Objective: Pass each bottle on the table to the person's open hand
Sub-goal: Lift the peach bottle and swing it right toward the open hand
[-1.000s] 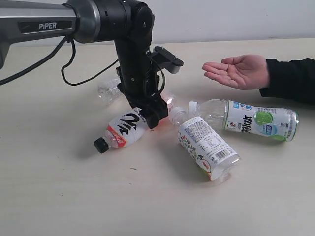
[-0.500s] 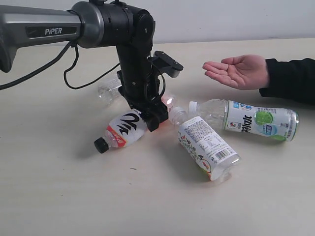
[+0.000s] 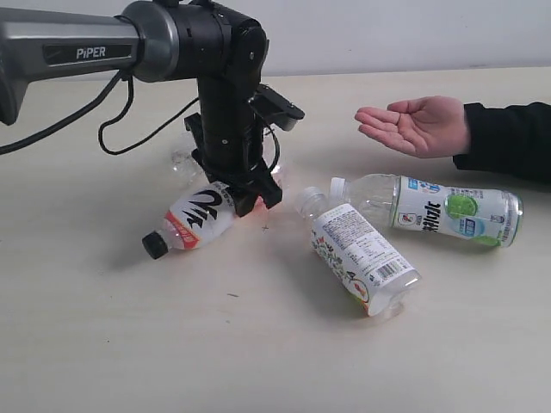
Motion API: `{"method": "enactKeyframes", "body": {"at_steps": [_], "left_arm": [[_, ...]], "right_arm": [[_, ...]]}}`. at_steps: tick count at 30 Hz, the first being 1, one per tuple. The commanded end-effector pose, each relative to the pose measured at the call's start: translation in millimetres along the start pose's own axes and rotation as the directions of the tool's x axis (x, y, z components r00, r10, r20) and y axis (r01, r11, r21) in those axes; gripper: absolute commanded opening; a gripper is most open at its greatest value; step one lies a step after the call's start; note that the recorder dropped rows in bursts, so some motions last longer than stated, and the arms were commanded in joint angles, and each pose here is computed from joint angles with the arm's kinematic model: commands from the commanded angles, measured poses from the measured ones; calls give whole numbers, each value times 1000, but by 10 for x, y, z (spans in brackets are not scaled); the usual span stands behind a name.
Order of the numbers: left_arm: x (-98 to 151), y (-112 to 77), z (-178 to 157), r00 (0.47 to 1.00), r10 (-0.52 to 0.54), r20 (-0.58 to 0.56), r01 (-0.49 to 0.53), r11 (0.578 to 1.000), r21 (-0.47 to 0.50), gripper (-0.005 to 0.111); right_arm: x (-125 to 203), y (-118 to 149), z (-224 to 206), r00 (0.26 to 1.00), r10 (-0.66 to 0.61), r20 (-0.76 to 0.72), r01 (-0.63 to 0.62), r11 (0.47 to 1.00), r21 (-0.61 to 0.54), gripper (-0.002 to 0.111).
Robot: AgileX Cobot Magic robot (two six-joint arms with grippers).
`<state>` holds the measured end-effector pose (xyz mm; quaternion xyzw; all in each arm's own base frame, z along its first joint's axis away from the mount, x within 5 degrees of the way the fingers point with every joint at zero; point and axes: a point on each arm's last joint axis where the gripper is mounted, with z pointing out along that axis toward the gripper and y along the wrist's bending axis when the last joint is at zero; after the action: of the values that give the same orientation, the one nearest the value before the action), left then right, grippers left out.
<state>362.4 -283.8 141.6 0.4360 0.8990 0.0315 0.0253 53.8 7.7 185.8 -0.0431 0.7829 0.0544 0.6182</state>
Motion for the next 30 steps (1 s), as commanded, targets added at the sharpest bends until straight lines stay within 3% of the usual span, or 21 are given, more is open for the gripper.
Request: {"method": "enactKeyframes", "body": {"at_steps": [1, 6, 11, 15, 19, 25, 30], "left_arm": [[4, 106, -413, 991, -93, 98, 99, 993, -58, 0], [14, 38, -946, 933, -230, 275, 232, 972, 28, 0], [-25, -117, -1242, 851, -381, 363, 295, 916, 272, 0], [-130, -320, -1353, 798, -460, 390, 261, 846, 465, 0], [-261, -504, -1459, 723, -536, 437, 221, 778, 588, 0], [-478, -677, -1683, 599, -603, 527, 167, 738, 654, 0], [-713, -695, -1643, 559, -686, 465, 164, 642, 749, 0]], "right_arm": [[8, -2, 1, 1000, -3, 7, 3, 1000, 4, 0], [8, -2, 1, 1000, 0, 7, 0, 1000, 4, 0], [8, -2, 1, 1000, -2, 7, 2, 1000, 4, 0], [8, -2, 1, 1000, 0, 7, 0, 1000, 4, 0], [8, -2, 1, 1000, 0, 7, 0, 1000, 4, 0], [8, -2, 1, 1000, -2, 7, 2, 1000, 4, 0], [8, -2, 1, 1000, -2, 7, 2, 1000, 4, 0]]}}
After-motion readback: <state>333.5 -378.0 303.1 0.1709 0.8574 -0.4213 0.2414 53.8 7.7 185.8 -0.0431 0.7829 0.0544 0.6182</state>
